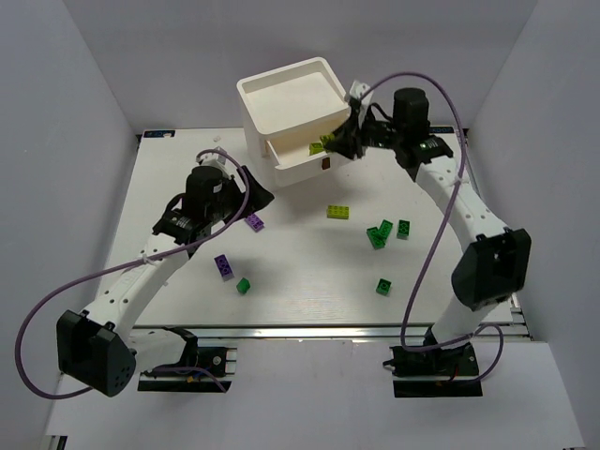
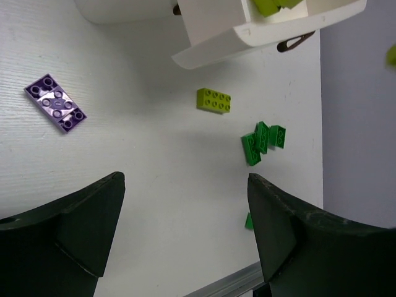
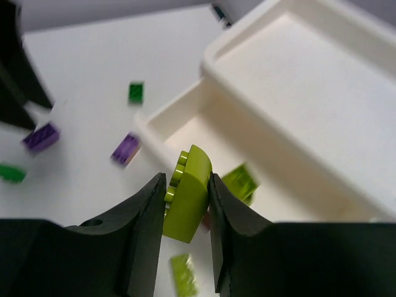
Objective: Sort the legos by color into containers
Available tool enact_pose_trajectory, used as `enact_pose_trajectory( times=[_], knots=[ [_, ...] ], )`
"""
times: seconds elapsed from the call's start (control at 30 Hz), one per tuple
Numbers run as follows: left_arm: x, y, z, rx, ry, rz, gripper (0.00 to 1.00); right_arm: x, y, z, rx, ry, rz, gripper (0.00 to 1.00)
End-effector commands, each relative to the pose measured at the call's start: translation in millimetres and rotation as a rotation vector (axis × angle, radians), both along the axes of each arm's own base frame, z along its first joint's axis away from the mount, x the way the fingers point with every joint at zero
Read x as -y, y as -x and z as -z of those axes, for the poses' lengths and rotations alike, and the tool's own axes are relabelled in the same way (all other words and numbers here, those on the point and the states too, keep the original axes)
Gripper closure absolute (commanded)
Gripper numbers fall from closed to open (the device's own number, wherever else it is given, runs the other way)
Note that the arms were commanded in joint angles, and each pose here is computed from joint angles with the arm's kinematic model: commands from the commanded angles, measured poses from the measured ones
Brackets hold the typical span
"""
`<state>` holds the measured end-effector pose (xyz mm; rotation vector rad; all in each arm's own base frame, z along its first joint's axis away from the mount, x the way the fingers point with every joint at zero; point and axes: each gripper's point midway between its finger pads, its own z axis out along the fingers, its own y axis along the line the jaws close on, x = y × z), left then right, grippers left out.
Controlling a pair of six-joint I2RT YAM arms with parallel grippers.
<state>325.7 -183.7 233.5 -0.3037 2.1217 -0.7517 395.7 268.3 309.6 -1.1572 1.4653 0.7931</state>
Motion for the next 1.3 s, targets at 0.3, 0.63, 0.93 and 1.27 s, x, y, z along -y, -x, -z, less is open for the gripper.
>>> enact_pose_trajectory(
  times=[0.3, 0.63, 0.93, 1.27],
  knots=[
    [18, 11, -3, 0.023, 0.037, 0.112, 0.1, -54, -132, -41, 0.052, -0.163, 0.153, 0.96],
    [20, 14, 2, 0.016, 0.058, 0.12, 0.1, -44, -100, -22, 0.059, -0.111, 0.078, 0.85],
    [28, 6, 9, -0.005, 0.056, 0.146, 0.1, -33, -94, -16, 0.047, -0.067, 0.096, 0.23],
    [22, 12, 23, -0.034, 0.046, 0.118, 0.13, 25, -4, -47, 0.342, -0.08, -0.157, 0.48]
  ],
)
